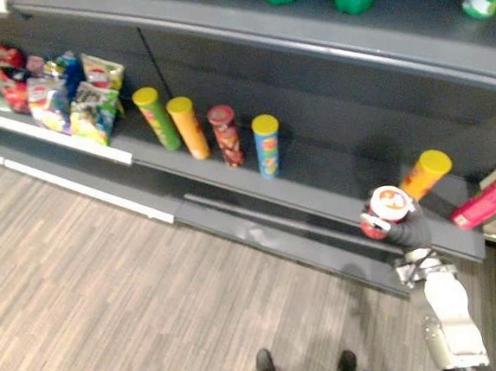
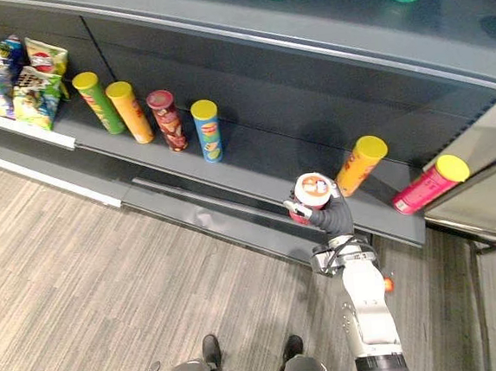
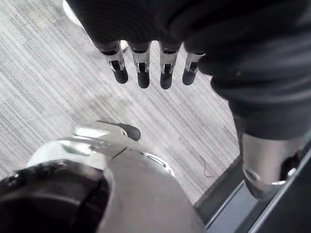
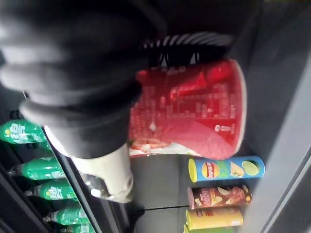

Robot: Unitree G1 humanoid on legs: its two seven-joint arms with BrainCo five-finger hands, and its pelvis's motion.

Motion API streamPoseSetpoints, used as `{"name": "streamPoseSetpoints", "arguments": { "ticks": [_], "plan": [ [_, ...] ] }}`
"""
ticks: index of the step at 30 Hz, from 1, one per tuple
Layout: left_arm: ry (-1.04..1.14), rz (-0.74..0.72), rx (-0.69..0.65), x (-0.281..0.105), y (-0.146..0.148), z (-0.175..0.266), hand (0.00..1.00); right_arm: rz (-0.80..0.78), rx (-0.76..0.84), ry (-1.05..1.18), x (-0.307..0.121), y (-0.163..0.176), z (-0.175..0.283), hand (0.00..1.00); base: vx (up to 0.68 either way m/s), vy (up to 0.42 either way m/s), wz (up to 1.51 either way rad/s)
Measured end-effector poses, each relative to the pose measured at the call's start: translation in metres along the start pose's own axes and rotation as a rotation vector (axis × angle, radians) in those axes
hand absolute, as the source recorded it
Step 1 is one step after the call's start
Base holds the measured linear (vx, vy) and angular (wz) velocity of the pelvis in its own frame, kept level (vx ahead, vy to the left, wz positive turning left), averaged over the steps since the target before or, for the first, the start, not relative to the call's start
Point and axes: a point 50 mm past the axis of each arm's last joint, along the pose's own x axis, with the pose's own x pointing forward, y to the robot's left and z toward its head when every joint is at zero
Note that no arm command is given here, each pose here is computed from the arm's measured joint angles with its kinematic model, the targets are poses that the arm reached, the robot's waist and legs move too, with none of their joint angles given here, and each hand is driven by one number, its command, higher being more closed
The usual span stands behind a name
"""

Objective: Put the gum and the chips on the shelf.

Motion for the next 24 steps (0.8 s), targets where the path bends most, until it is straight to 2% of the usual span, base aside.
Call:
{"name": "streamPoseSetpoints", "arguments": {
  "ticks": [9, 24],
  "plan": [
    [0.031, 0.020, 0.030, 0.000, 0.002, -0.004, 0.00, -0.113, -0.015, 0.022, -0.001, -0.011, -0.005, 1.00, -0.08, -0.018, -0.21],
    [0.073, 0.032, 0.051, -0.002, 0.006, -0.013, 0.00, -0.164, -0.113, -0.216, 0.051, -0.024, 0.052, 1.00, -0.01, -0.010, -0.16]
  ]
}}
